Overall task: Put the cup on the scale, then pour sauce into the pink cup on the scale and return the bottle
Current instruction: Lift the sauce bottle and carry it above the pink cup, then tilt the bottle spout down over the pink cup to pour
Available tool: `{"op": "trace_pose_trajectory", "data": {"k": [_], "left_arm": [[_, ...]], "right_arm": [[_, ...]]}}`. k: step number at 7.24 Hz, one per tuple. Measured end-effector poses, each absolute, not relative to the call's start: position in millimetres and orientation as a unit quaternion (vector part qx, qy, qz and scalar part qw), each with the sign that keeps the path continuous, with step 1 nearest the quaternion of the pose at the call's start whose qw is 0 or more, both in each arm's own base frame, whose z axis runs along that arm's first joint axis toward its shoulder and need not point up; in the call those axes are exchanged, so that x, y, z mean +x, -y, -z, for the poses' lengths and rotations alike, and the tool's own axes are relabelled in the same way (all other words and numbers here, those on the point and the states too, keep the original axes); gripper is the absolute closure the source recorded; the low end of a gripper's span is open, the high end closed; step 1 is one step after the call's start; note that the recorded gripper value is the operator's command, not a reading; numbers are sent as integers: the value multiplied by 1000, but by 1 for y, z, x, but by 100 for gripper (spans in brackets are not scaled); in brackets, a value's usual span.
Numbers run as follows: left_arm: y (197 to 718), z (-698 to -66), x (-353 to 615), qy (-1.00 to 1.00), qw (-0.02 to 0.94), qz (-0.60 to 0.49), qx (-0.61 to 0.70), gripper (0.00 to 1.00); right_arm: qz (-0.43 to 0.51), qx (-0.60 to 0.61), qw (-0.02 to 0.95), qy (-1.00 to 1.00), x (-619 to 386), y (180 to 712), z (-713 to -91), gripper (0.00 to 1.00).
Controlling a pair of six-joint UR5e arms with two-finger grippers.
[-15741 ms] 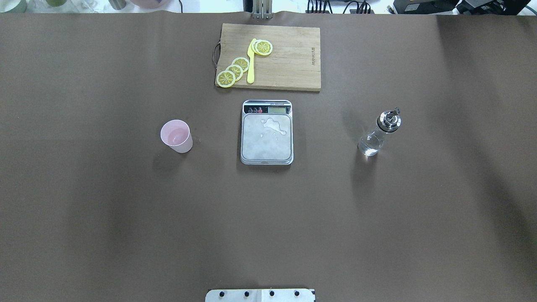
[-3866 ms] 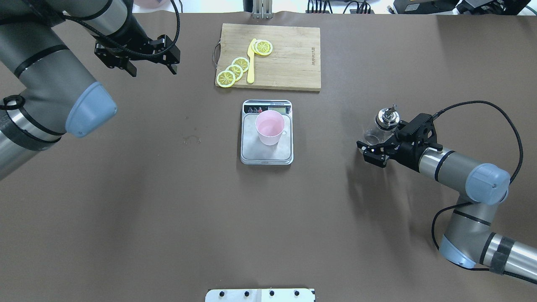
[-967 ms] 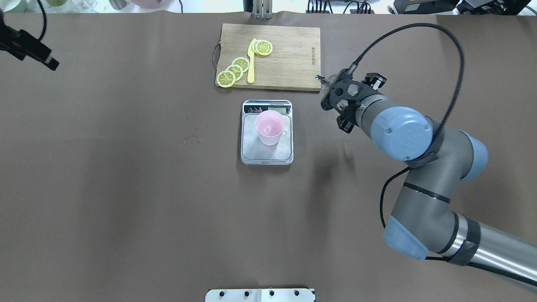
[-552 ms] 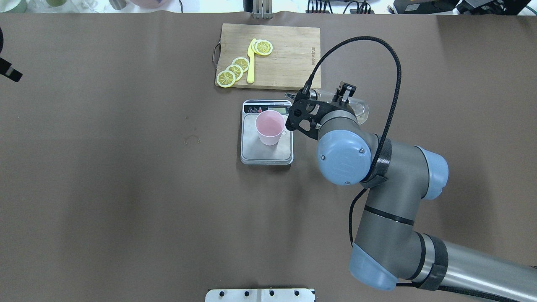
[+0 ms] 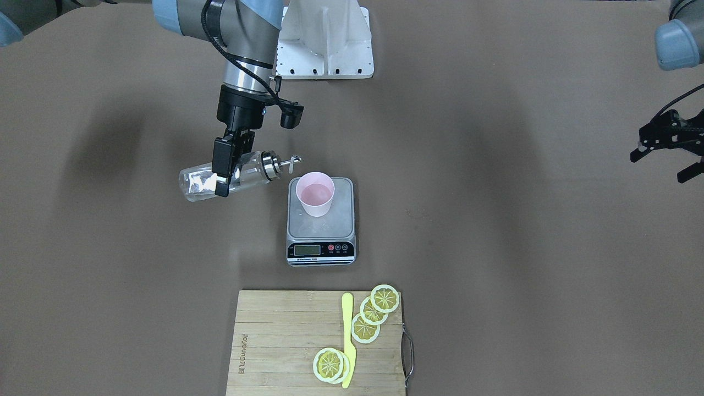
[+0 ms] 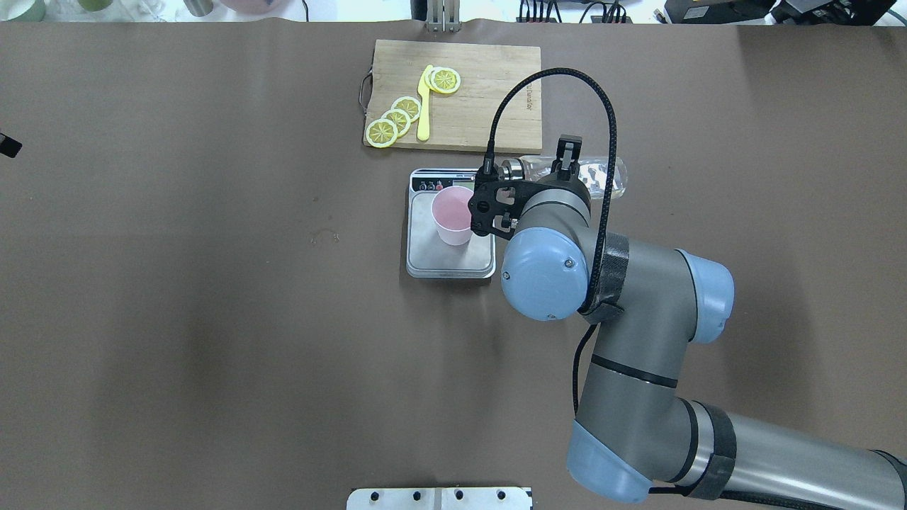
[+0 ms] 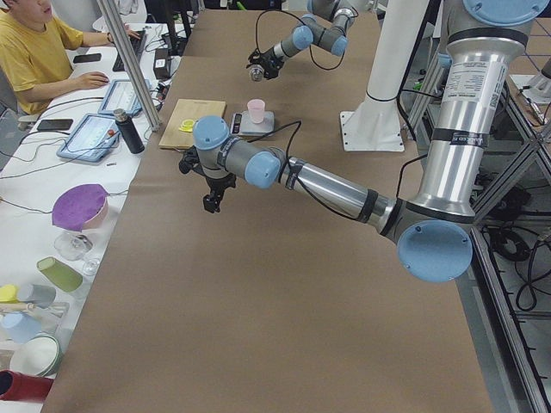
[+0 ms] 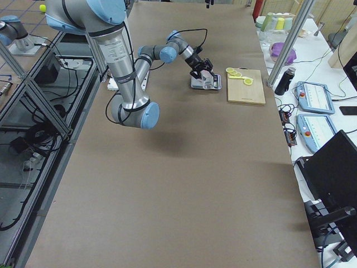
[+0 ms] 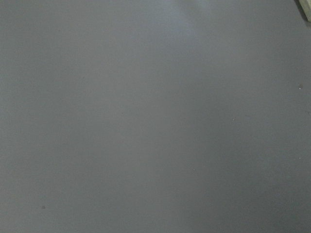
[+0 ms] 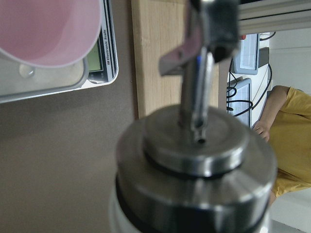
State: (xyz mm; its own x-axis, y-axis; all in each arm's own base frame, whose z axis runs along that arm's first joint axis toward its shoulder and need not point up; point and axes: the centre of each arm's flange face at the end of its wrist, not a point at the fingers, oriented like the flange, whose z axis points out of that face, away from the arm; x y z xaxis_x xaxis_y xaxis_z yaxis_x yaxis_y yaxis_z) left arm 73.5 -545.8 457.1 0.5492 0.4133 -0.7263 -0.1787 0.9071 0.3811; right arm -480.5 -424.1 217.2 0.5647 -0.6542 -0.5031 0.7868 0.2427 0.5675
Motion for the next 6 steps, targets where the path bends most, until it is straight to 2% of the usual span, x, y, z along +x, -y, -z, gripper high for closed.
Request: {"op": "trace_pose_trajectory", "data": {"k": [6], "left_arm": [[545, -460, 73, -443, 870, -169, 131, 3]], "right_arm": [[481, 397, 771, -131, -497, 440, -224, 81]]}}
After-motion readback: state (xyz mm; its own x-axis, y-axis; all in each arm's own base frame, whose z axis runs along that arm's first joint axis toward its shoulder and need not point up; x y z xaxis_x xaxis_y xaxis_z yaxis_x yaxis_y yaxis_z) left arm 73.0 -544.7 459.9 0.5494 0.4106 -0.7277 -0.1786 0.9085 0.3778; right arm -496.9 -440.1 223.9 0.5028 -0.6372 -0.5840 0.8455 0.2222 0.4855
